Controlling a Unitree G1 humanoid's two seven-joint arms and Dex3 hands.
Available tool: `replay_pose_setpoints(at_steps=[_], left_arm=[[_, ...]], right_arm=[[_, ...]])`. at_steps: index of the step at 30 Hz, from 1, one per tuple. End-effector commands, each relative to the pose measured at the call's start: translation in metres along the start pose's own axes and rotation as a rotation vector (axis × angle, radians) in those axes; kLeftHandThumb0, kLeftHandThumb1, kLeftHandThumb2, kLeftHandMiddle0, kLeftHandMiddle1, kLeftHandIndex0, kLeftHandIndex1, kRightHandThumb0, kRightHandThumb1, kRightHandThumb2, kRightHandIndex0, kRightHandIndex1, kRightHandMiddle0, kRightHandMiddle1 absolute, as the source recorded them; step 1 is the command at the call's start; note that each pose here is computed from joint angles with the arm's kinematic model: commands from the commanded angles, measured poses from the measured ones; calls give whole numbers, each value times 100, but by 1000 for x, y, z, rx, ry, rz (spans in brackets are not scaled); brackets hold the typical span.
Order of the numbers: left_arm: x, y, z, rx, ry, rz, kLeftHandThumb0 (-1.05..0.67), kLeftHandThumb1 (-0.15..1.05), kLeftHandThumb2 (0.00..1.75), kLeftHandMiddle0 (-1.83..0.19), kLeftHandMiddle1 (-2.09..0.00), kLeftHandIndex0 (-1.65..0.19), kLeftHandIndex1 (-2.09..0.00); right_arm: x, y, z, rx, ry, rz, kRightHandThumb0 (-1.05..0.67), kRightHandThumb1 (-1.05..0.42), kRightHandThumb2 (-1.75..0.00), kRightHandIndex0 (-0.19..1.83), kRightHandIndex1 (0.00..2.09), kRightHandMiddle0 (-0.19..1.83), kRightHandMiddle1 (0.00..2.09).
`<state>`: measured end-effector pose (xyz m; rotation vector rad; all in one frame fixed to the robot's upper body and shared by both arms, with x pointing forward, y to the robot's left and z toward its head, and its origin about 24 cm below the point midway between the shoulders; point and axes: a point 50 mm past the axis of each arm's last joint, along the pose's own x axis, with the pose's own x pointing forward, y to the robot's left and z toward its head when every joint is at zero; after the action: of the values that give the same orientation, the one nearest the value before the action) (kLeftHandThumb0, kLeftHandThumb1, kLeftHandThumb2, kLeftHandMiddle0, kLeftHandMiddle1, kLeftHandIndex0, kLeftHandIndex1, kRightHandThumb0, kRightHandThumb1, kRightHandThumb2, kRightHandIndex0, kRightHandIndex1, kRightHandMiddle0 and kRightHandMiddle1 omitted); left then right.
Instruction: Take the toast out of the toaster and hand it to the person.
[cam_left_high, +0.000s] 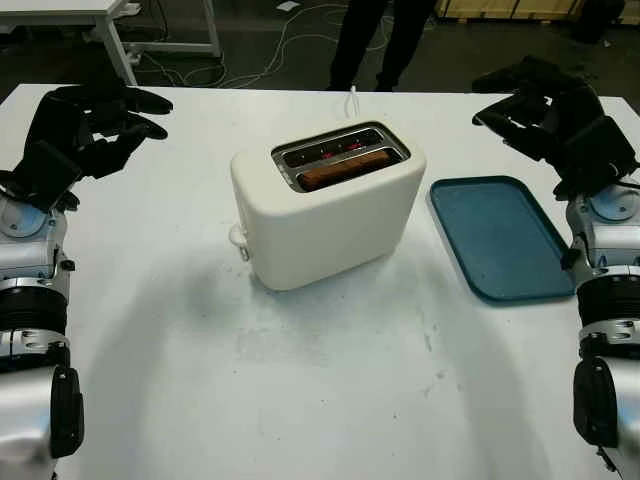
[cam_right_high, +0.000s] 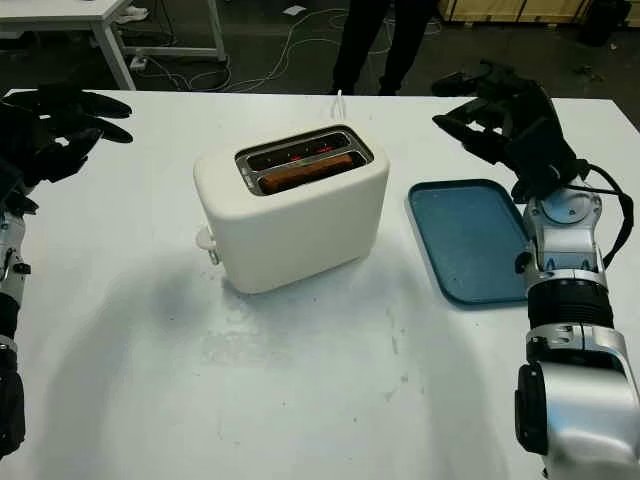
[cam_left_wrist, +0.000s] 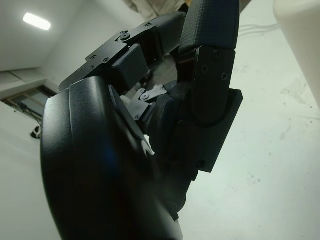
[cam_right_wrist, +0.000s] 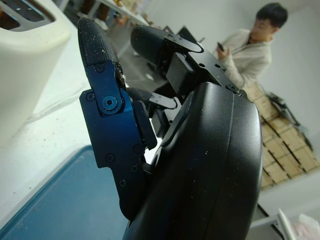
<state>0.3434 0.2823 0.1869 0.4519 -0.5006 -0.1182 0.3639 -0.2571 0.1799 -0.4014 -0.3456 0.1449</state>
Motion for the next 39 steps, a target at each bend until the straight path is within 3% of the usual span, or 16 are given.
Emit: replay_pose_setpoints(at_steps=[1,9,39], left_arm=[[0,-2,-1,-12,-8,4,-105,92,32,-88,-70,-96,-40],[2,-5,-2,-58,20,-29,-105,92,27,-93,-64,-102,-35],[1,-4,0,-37,3,-4,-105,92,26,-88,-68,-99,-33]], right_arm=[[1,1,4,6,-48,8,-59,-85,-2,55,111,65,76],[1,6,2,-19,-29,-4,-64,-85,-1,60,104,73,66],[1,16,17,22,-54,5,-52,-77,0,48,94,61,55]])
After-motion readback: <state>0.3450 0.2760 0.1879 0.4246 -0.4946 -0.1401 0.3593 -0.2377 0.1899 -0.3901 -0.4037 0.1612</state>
